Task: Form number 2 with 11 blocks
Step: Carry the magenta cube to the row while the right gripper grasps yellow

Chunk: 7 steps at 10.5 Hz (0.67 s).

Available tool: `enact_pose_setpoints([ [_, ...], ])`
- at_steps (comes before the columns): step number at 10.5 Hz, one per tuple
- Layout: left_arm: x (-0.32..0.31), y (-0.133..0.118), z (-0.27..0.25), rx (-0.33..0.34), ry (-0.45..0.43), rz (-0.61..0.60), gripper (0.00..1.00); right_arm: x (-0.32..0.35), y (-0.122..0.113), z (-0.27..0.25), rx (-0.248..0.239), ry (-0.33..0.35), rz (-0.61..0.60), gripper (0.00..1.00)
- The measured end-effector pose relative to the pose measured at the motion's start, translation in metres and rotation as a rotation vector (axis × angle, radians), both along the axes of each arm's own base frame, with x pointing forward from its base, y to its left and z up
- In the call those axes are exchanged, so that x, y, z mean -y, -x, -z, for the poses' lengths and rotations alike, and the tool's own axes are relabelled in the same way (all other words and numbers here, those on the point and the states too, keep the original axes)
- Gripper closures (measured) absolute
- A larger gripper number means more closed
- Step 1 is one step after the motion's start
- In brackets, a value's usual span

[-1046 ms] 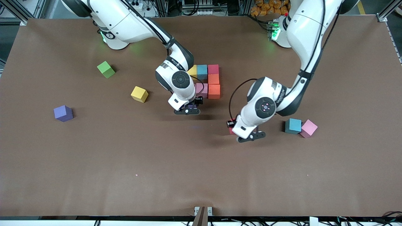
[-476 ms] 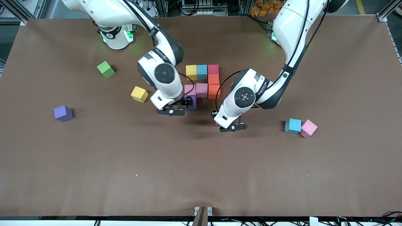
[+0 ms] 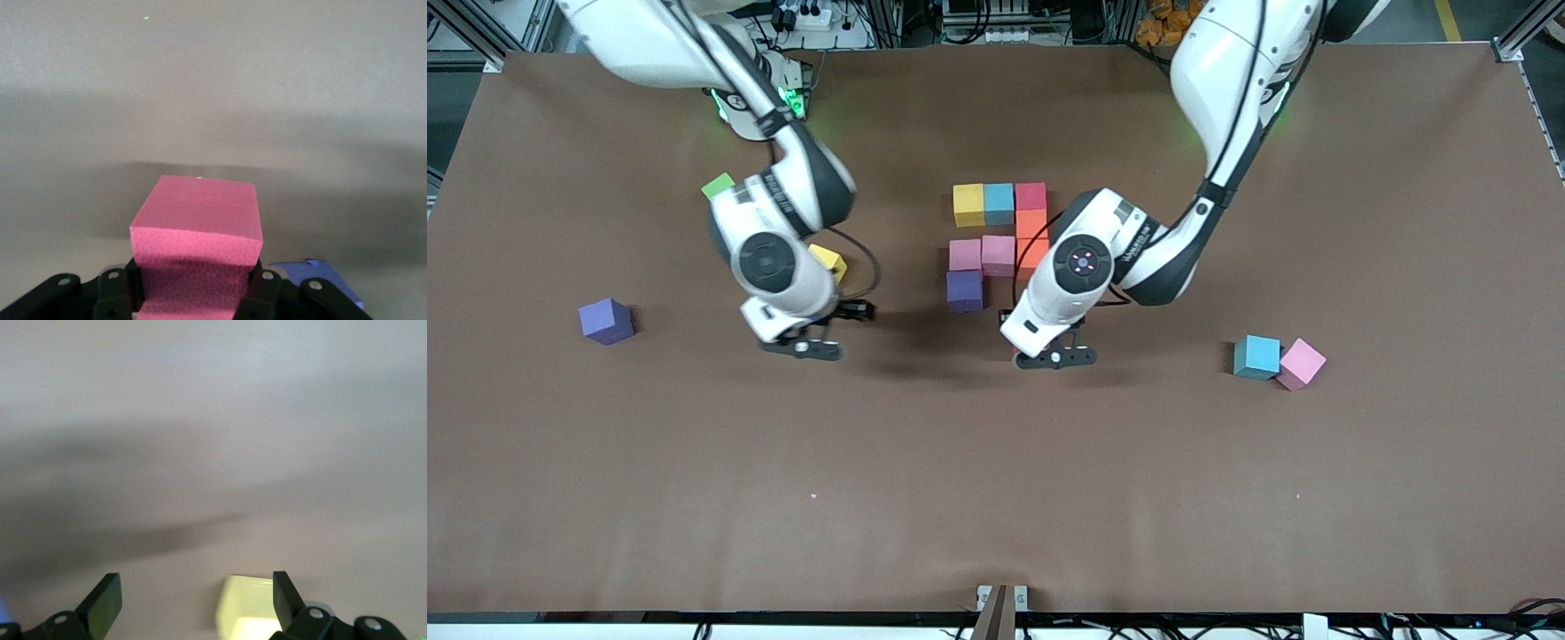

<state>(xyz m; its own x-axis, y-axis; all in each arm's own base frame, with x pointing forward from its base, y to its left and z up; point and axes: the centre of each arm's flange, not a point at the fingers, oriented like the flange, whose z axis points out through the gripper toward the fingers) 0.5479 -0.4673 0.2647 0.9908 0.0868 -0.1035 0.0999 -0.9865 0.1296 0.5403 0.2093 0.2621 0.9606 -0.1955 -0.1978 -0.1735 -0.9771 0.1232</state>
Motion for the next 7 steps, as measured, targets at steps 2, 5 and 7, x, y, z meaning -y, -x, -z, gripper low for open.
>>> enact_pose_setpoints([
  [2,0.019,0.004,-0.009,-0.004,-0.004,0.000,0.45,0.030,0.023,0.019,-0.010,0.007,0.029,0.00],
  [5,0.042,0.008,-0.003,-0.024,-0.042,0.001,0.45,0.030,0.066,0.036,-0.024,-0.017,0.047,0.00],
  [7,0.054,0.007,-0.002,-0.035,-0.036,-0.024,0.45,0.030,0.085,0.043,-0.028,-0.034,0.068,0.00],
])
